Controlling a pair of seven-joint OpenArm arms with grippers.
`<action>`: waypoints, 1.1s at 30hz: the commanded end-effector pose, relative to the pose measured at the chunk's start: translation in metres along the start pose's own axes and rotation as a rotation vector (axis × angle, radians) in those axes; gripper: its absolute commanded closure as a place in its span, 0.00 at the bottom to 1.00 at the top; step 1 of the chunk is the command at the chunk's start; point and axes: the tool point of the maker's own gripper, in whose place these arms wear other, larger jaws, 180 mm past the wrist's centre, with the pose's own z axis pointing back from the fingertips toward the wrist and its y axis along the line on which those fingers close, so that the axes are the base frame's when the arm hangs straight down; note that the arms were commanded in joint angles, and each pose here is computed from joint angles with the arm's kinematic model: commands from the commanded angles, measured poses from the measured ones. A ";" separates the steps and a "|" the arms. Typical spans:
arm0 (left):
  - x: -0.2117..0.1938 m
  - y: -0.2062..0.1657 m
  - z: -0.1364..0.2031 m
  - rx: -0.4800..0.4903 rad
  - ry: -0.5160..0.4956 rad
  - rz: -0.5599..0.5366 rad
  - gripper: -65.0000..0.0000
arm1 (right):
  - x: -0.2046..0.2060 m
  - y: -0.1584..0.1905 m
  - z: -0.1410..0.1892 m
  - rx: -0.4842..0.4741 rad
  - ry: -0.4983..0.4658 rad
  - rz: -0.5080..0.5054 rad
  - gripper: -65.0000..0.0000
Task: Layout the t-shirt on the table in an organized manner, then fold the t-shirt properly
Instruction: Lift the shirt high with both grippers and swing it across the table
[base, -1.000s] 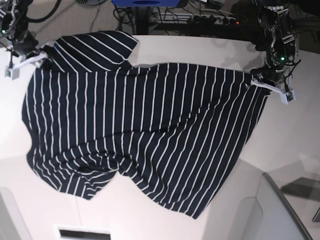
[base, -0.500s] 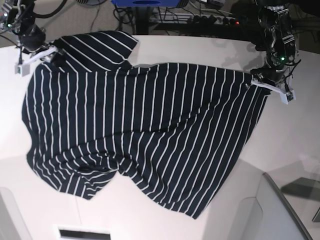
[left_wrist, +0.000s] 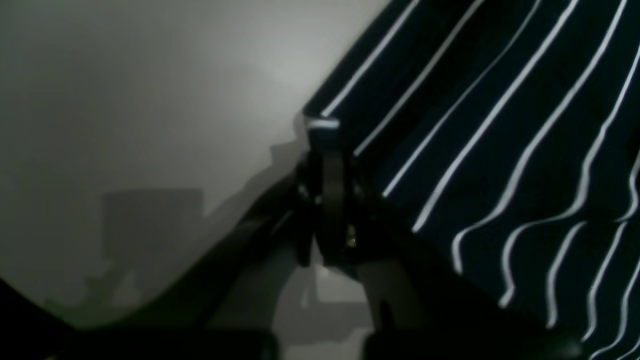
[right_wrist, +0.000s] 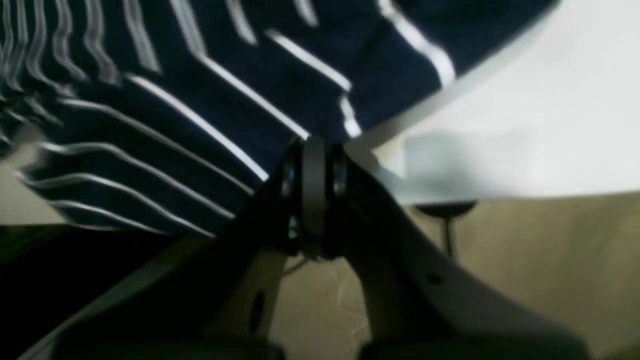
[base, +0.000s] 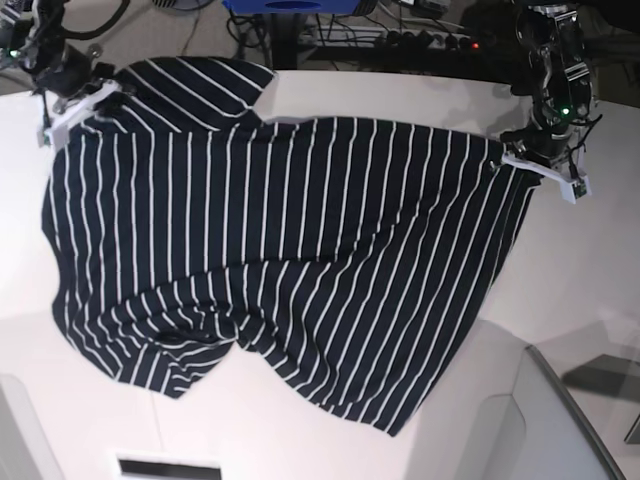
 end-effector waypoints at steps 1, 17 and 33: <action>0.017 0.002 0.006 -0.002 -0.053 -0.013 1.00 | 0.023 0.002 0.012 -0.001 -0.053 0.036 1.00; 0.040 -0.017 0.053 -0.049 -0.171 -0.059 1.00 | 0.082 -0.012 0.064 -0.112 -0.125 0.120 1.00; 0.087 -0.046 0.076 -0.108 -0.210 -0.090 1.00 | 0.172 0.009 0.096 -0.131 -0.317 0.251 1.00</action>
